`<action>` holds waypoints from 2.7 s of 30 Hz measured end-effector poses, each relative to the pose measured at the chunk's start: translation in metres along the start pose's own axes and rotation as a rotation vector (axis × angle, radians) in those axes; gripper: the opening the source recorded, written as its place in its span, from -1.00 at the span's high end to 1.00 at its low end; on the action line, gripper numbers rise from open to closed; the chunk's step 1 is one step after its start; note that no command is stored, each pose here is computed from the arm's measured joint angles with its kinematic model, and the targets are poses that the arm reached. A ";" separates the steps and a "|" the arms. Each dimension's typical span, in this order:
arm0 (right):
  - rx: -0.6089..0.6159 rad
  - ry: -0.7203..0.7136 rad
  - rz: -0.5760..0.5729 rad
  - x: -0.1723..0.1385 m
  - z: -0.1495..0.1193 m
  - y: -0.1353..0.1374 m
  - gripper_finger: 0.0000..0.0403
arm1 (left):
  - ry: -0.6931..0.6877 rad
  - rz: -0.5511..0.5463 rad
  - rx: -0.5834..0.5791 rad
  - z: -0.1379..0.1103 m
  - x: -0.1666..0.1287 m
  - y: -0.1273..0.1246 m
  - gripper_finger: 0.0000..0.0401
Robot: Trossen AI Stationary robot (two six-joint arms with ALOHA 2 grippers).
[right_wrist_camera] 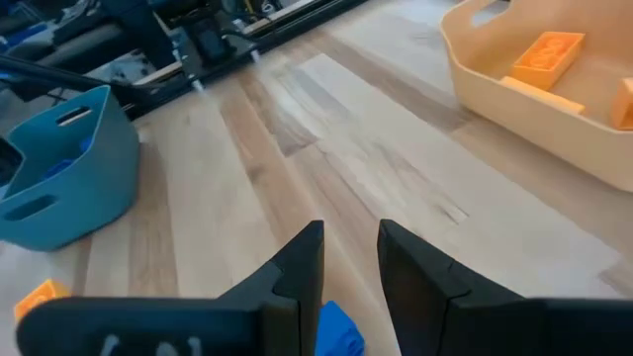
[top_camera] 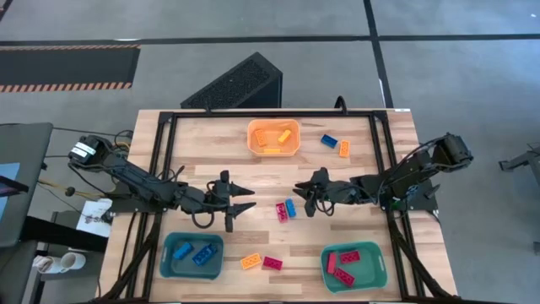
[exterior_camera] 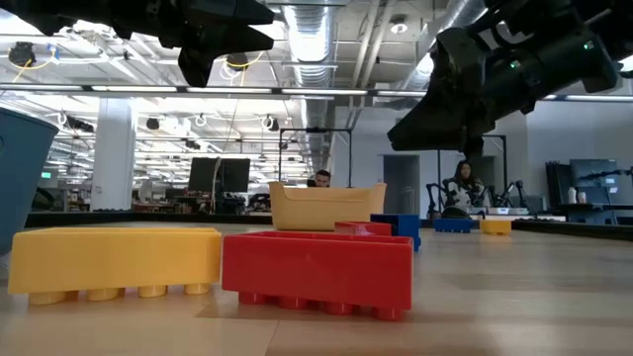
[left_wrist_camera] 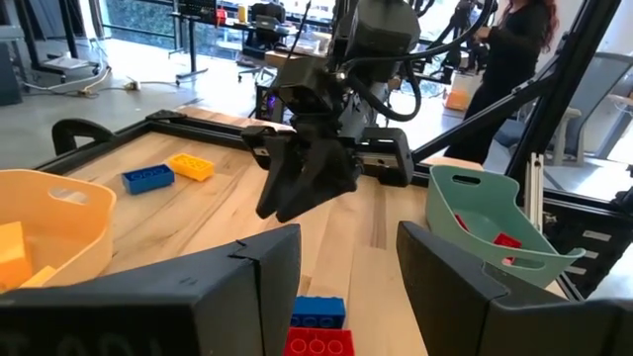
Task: Sort & place blocks by color
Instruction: Put the blue game piece into the blue bin
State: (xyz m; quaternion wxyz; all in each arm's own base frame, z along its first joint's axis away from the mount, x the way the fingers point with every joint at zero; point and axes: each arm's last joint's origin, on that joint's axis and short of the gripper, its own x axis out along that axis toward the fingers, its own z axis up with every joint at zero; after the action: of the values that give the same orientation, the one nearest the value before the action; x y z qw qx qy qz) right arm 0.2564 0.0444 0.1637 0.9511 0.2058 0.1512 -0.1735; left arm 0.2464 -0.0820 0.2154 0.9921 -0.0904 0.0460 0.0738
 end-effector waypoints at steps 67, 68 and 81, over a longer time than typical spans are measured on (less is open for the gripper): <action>-0.120 0.613 -0.601 0.005 0.111 -0.208 -0.66 | 0.027 -0.011 -0.004 -0.003 0.000 0.000 0.23; -0.115 0.651 -0.600 0.009 0.109 -0.210 -0.67 | 0.029 -0.019 -0.005 -0.003 0.000 0.000 0.23; -0.045 0.829 -0.560 0.030 0.090 -0.241 -0.63 | 0.040 -0.052 -0.003 -0.003 0.000 -0.001 0.23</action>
State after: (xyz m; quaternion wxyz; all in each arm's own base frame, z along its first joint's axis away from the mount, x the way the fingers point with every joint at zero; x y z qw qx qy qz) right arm 0.2076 -0.2097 0.1491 0.7320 0.1883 0.5697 -0.3226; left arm 0.2461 -0.0836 0.2124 0.9924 -0.0946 0.0636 0.0463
